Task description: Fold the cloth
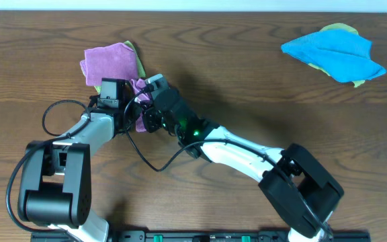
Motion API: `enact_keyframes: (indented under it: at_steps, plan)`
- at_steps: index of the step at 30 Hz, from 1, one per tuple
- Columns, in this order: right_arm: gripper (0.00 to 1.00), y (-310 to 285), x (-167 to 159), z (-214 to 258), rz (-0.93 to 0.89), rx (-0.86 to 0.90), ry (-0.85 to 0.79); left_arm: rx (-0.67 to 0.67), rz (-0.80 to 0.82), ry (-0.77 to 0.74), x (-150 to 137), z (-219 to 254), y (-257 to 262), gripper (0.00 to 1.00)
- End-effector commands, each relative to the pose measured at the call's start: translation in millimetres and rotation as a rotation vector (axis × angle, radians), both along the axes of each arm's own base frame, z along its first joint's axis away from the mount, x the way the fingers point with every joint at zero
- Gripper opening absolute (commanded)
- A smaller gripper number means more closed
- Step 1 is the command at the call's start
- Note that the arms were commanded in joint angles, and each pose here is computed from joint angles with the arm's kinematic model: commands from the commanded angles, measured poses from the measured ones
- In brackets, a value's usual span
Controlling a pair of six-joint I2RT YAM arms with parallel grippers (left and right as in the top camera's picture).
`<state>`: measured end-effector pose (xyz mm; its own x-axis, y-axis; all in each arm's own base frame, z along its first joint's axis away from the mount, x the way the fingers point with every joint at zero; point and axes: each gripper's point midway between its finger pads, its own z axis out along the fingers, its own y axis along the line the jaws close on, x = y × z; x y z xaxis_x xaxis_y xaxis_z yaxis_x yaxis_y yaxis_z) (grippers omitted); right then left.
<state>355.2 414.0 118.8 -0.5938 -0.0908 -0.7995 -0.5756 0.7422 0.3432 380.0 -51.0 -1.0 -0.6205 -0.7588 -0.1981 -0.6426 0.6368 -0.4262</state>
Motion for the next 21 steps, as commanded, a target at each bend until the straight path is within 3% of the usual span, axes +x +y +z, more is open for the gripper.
enact_keyframes:
  at_steps: [1, 9, 21]
  plan:
    - [0.01, 8, -4, -1, 0.029, -0.014, -0.003, 0.009, -0.025, 0.014, -3, -5, 1, 0.06]
    - [0.01, 3, -3, -8, 0.022, -0.058, -0.004, 0.075, -0.103, -0.124, 8, 43, 6, 0.06]
    - [0.01, -2, -5, -38, 0.008, -0.115, 0.044, 0.261, -0.076, -0.237, -3, 109, 43, 0.07]
